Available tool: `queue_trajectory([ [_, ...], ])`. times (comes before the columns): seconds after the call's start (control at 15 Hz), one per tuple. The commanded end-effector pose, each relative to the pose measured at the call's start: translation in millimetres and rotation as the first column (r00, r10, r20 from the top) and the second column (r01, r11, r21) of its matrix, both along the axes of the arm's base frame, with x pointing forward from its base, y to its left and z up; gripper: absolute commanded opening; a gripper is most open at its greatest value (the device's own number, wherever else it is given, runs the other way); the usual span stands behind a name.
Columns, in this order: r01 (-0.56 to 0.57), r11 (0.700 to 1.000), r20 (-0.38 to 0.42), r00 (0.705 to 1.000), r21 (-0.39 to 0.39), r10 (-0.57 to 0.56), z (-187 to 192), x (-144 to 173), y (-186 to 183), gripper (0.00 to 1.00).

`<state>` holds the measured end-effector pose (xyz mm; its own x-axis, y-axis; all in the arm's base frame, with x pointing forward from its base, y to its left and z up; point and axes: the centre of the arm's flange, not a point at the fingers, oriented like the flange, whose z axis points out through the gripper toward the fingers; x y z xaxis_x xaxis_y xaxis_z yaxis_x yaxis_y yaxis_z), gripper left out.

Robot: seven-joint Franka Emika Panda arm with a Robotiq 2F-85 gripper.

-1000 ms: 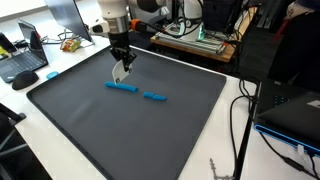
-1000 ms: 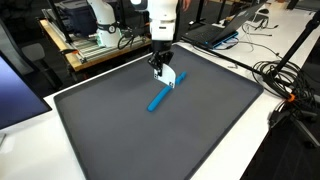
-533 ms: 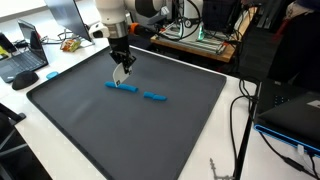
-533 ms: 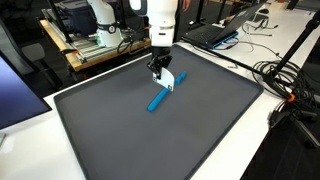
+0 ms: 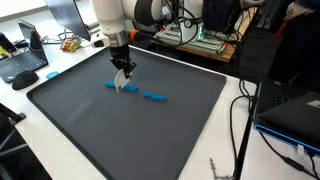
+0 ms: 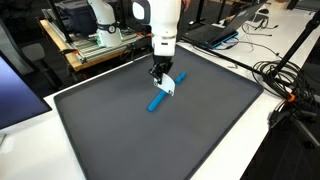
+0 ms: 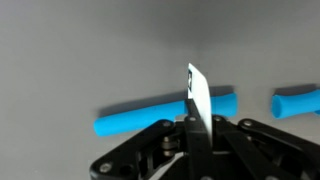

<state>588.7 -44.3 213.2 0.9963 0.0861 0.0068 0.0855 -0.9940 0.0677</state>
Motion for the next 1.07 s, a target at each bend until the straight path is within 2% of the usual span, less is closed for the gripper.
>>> queue_trajectory([
  [0.0,-0.021,1.000,-0.022,1.000,0.008,0.021,-12,9,0,0.01],
  [0.6,-0.048,0.998,-0.070,0.996,0.032,0.050,-40,10,6,0.01],
  [1.0,-0.068,0.996,-0.069,0.995,0.059,0.072,-53,10,14,0.01],
])
